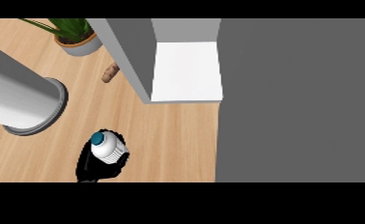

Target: Pick up the bottled water, place it into the cabinet and close the cabinet

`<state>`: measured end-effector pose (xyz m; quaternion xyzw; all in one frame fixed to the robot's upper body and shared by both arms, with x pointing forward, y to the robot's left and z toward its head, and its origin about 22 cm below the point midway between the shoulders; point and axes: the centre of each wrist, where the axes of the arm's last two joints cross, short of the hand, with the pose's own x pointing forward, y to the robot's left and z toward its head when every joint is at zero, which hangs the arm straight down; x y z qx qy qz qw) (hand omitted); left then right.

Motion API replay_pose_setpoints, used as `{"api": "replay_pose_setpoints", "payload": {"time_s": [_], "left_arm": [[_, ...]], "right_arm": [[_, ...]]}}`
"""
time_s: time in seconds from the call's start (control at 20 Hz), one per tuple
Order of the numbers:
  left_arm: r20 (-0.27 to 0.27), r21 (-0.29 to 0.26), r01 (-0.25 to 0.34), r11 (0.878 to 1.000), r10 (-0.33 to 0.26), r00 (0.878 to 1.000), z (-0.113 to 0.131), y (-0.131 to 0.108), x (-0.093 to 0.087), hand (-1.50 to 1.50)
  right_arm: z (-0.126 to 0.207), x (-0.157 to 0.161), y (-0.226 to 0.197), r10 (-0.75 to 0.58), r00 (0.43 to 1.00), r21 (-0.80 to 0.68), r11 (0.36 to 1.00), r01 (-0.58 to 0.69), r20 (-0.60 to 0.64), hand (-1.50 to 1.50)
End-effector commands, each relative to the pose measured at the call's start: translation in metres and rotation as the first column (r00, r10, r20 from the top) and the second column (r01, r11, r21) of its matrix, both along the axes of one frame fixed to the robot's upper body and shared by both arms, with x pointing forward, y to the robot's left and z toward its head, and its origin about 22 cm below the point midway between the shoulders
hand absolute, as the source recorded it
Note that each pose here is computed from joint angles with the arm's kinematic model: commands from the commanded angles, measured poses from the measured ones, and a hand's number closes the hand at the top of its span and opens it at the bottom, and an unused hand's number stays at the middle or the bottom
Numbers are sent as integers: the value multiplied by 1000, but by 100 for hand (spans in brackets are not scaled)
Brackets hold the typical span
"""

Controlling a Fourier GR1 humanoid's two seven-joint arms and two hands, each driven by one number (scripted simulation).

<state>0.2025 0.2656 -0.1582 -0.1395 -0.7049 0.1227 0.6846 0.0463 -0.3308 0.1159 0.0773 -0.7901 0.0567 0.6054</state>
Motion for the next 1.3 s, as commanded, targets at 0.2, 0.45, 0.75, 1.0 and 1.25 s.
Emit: {"api": "replay_pose_setpoints", "payload": {"time_s": [0.2,0.45,0.75,1.0,1.25], "left_arm": [[85,-12,-115,993,116,990,21,61,27,150],[144,71,-139,988,128,981,36,50,51,150],[138,65,-29,997,20,990,44,16,48,150],[178,88,-17,996,1,984,82,-16,78,150],[163,91,23,996,-38,986,103,-59,83,150]], "right_arm": [[37,1,22,33,995,31,999,-36,93,-150],[40,-11,15,60,995,32,997,-63,77,-150],[45,-18,16,28,997,39,999,-31,72,-150],[43,-15,15,30,997,35,999,-33,73,-150],[40,-22,16,19,997,29,999,-21,72,-150]]}}
